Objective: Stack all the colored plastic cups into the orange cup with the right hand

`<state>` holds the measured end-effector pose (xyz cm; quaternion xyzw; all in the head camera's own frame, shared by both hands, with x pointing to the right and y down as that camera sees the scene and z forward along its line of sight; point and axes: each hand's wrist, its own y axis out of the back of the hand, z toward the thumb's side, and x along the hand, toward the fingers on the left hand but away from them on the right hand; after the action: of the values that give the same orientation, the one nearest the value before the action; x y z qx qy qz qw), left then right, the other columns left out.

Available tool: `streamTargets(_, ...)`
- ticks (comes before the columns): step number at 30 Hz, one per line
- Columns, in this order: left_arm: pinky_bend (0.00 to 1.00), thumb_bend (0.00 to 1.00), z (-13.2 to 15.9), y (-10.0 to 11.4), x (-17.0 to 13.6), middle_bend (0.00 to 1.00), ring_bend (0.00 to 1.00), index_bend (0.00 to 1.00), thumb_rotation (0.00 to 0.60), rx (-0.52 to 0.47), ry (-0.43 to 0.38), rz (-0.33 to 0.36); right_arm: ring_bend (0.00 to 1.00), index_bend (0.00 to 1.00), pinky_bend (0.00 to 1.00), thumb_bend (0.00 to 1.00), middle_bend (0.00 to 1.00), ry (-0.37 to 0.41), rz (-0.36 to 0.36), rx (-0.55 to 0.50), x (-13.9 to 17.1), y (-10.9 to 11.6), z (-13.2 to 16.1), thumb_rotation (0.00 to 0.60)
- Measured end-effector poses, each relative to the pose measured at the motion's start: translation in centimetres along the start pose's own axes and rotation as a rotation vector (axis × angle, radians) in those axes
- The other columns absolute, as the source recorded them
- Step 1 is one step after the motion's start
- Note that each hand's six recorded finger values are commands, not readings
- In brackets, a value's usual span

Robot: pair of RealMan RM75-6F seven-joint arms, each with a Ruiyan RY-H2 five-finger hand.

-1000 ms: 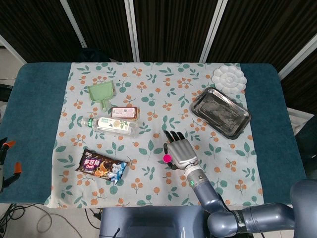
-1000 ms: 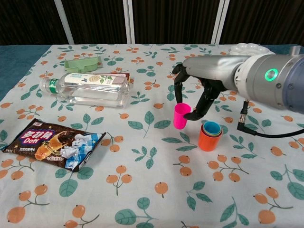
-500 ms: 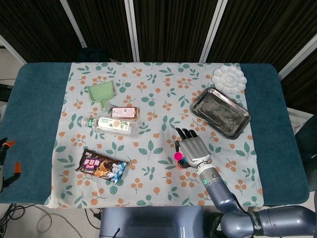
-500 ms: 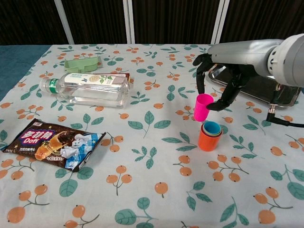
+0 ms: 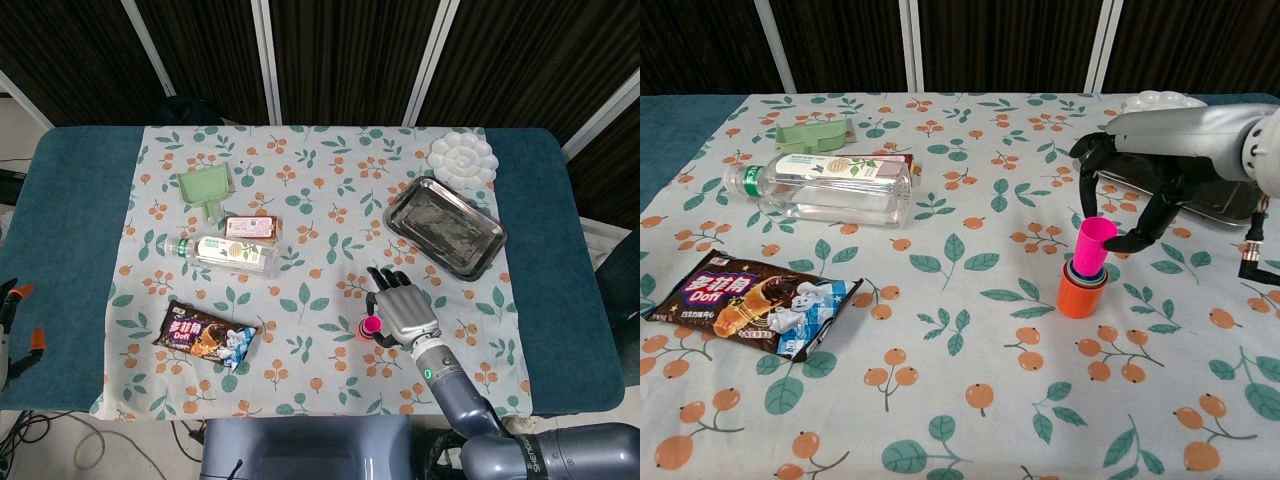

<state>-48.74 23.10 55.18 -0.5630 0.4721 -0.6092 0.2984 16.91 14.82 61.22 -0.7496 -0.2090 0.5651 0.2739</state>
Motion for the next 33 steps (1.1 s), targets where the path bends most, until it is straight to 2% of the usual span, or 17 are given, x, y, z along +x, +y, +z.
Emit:
streamTargets(14,0.01,0.47,-0.1,0.1,0.0,0.07,0.0,0.19,0.6,0.003,0.004,0.002,0.02,0.51,0.1,0.38,0.0,0.004,0.026,-0.004,-0.4,-1.3,-0.3,0.6)
streamTargets(16,0.01,0.47,-0.1,0.1,0.0,0.07,0.0,0.19,0.6,0.002,0.005,0.003,0.02,0.47,0.1,0.38,0.0,0.005,0.031,-0.004,-0.5,-1.5,-0.3,0.6)
streamTargets(21,0.01,0.47,-0.1,0.1,0.0,0.07,0.0,0.19,0.6,0.001,0.002,0.001,0.02,0.16,0.1,0.38,0.0,-0.004,0.042,-0.01,-0.8,-2.1,-0.4,0.6)
streamTargets(23,0.01,0.47,-0.1,0.1,0.0,0.07,0.0,0.19,0.6,0.001,0.003,0.002,0.02,0.11,0.1,0.38,0.0,-0.007,0.045,-0.004,-0.9,-2.3,-0.5,0.6)
streamTargets(29,0.01,0.47,-0.1,0.1,0.1,0.07,0.0,0.19,0.6,-0.001,0.002,0.004,0.02,0.1,0.1,0.38,0.0,-0.019,0.049,0.03,-0.8,-2.3,-1.1,0.6)
streamTargets(33,0.01,0.47,-0.1,0.1,0.1,0.07,0.0,0.19,0.6,0.0,0.0,0.003,0.0,0.06,0.09,0.38,0.0,-0.035,-0.006,0.039,-0.3,-1.4,-1.7,0.6)
